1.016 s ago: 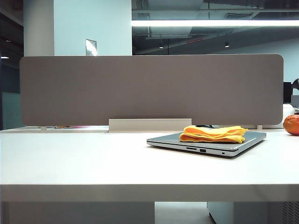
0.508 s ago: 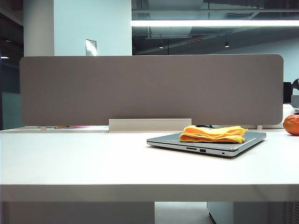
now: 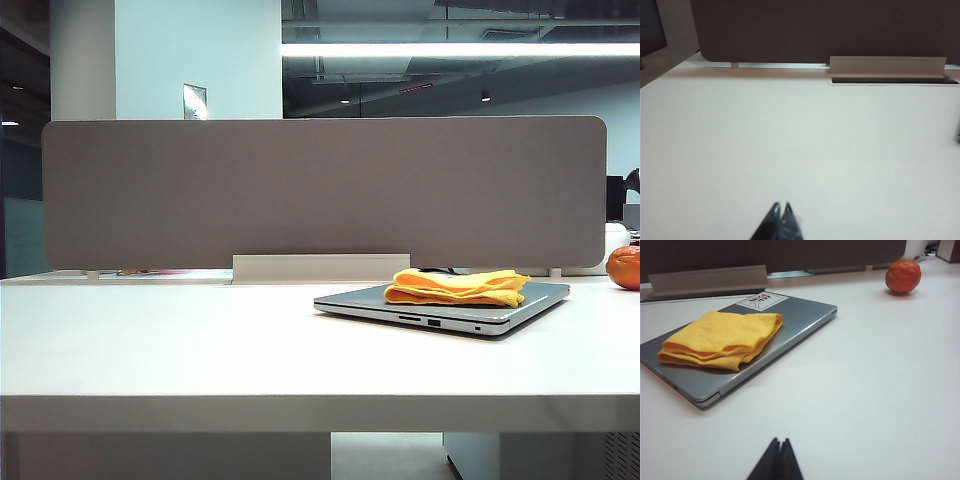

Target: Pick up the yellow rag and put it over the laptop.

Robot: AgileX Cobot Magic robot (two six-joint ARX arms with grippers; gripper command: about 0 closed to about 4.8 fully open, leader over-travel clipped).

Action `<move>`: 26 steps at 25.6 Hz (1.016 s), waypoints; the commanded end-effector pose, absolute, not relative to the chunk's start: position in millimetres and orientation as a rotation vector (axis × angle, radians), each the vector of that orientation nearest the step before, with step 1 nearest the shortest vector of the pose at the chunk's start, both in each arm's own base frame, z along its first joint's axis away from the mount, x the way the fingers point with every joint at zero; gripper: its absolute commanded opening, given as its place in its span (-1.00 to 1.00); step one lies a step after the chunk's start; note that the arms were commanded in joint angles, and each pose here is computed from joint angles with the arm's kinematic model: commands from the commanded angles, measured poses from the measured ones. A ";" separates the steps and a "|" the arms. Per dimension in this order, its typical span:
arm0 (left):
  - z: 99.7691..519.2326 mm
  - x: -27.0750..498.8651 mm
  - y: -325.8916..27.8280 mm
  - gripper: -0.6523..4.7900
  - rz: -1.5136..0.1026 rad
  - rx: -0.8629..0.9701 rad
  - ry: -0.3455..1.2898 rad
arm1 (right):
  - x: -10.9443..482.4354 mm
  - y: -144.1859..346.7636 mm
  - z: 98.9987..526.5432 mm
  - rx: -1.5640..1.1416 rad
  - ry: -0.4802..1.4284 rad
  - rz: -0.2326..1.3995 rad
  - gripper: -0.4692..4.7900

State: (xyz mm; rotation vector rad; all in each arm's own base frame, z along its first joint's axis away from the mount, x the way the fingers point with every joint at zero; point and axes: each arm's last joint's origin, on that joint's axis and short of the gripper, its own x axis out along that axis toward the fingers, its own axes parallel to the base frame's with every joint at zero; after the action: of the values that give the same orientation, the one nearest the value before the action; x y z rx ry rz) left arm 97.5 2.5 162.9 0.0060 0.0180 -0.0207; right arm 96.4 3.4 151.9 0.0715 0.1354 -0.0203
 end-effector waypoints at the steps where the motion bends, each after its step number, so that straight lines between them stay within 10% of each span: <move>1: 165.4 97.4 2.4 -0.78 -0.023 0.011 0.001 | 96.7 3.3 151.6 0.069 0.127 -0.021 -0.82; 26: 165.2 97.3 0.1 -0.78 -0.101 0.007 0.003 | 96.7 3.3 151.6 0.069 0.127 -0.021 -0.82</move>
State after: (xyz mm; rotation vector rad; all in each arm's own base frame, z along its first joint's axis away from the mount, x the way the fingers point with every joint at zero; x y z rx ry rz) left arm 97.4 0.3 162.9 0.0054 0.0177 -0.0966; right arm 96.4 3.4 151.9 0.0715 0.1358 -0.0203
